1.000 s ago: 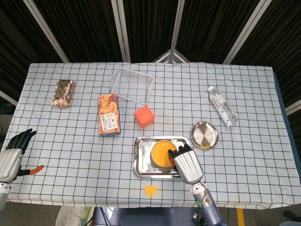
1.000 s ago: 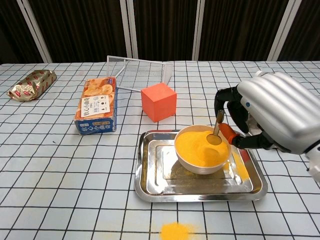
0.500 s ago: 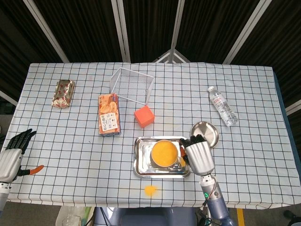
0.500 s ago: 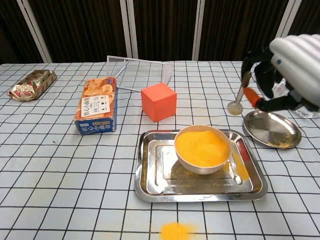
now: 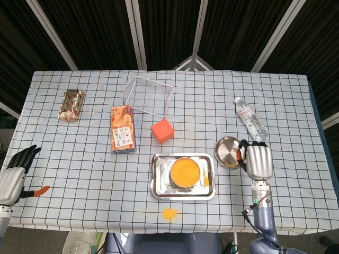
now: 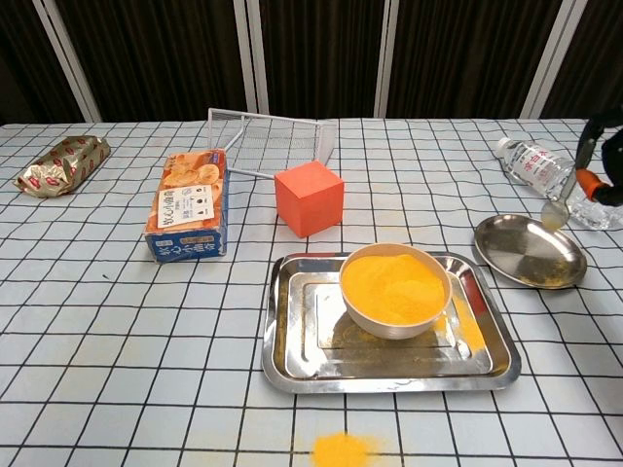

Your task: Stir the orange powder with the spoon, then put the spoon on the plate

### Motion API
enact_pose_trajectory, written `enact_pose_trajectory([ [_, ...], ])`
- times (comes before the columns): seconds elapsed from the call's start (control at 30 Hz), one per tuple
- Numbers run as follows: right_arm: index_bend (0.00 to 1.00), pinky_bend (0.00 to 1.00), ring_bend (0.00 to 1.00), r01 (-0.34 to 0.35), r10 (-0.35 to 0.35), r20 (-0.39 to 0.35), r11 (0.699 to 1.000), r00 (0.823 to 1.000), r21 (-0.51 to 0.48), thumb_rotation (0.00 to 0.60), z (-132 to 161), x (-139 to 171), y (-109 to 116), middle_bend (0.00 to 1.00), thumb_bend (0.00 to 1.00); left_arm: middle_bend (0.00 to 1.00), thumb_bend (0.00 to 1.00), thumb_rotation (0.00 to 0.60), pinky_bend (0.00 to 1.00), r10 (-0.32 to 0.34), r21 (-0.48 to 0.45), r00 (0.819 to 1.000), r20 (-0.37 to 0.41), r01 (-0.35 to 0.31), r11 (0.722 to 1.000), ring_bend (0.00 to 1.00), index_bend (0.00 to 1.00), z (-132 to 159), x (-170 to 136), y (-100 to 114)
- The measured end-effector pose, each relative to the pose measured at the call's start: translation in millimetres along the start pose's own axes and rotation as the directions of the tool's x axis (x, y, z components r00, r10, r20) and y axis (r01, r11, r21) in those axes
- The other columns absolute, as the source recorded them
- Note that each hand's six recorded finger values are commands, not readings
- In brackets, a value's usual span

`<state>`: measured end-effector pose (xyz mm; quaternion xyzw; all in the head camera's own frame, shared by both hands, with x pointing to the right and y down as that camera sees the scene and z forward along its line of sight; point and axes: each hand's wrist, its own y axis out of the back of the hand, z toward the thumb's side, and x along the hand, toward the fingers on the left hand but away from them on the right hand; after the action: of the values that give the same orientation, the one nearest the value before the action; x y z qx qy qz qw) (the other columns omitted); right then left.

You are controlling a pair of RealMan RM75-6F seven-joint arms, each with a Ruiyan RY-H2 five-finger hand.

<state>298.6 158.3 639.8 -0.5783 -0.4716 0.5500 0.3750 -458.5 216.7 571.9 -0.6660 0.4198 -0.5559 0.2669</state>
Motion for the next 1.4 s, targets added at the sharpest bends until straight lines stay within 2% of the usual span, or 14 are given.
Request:
enact_pose_trajectory([
  [0.27,0.96,0.52,0.59,-0.074,0.077,0.073,0.997,0.994,-0.036,0.6,-8,2,-28,0.77,0.71,0.0,0.0,0.6,0.0,-0.004,-0.001,1.0,0.001,0.004,1.0,0.0,0.0,0,0,0],
  [0.53,0.93,0.52,0.59,-0.09,0.096,0.094,0.994,0.991,-0.062,0.6,-5,1,-39,0.77,0.71,0.0,0.0,0.6,0.0,-0.003,-0.003,1.0,0.0,0.003,1.0,0.0,0.0,0,0,0],
  [0.57,0.91,0.52,0.58,-0.09,0.096,0.096,0.994,0.991,-0.064,0.6,-5,1,-39,0.76,0.71,0.0,0.0,0.6,0.0,-0.004,-0.003,1.0,0.0,0.004,1.0,0.0,0.0,0,0,0],
  [0.63,0.8,0.5,0.53,-0.089,0.095,0.1,0.994,0.99,-0.064,0.6,-6,0,-39,0.71,0.71,0.0,0.0,0.6,0.0,-0.005,-0.002,1.0,-0.001,0.005,1.0,0.0,0.0,0,1,0],
  [0.73,0.57,0.44,0.4,-0.095,0.101,0.112,0.994,0.989,-0.06,0.6,-8,0,-39,0.56,0.7,0.0,0.0,0.6,0.0,-0.005,-0.002,1.0,-0.001,0.005,1.0,0.0,0.0,0,1,0],
  [0.8,0.43,0.41,0.32,-0.105,0.11,0.124,0.993,0.986,-0.052,0.6,-11,0,-41,0.46,0.65,0.0,0.0,0.6,0.0,-0.006,0.0,1.0,-0.001,0.006,1.0,0.0,0.0,0,1,-1],
  [0.9,0.31,0.38,0.26,-0.123,0.126,0.141,0.992,0.982,-0.036,0.6,-15,1,-42,0.37,0.57,0.0,0.0,0.6,0.0,-0.006,0.001,1.0,-0.003,0.006,1.0,0.0,0.0,0,1,-1],
  [1.0,0.22,0.36,0.22,-0.133,0.136,0.148,0.991,0.98,-0.031,0.6,-17,1,-40,0.33,0.53,0.0,0.0,0.6,0.0,-0.007,0.003,1.0,-0.004,0.007,1.0,0.0,0.0,0,1,-1],
  [1.13,0.16,0.35,0.22,-0.134,0.136,0.151,0.991,0.979,-0.027,0.6,-19,0,-36,0.32,0.5,0.0,0.0,0.6,0.0,-0.008,0.003,1.0,-0.004,0.008,1.0,0.0,0.0,0,1,-2],
  [1.4,0.14,0.35,0.21,-0.128,0.128,0.16,0.992,0.979,-0.013,0.6,-23,-2,-29,0.32,0.49,0.0,0.0,0.6,0.0,-0.007,0.002,1.0,-0.005,0.007,1.0,0.0,0.0,0,1,-2],
])
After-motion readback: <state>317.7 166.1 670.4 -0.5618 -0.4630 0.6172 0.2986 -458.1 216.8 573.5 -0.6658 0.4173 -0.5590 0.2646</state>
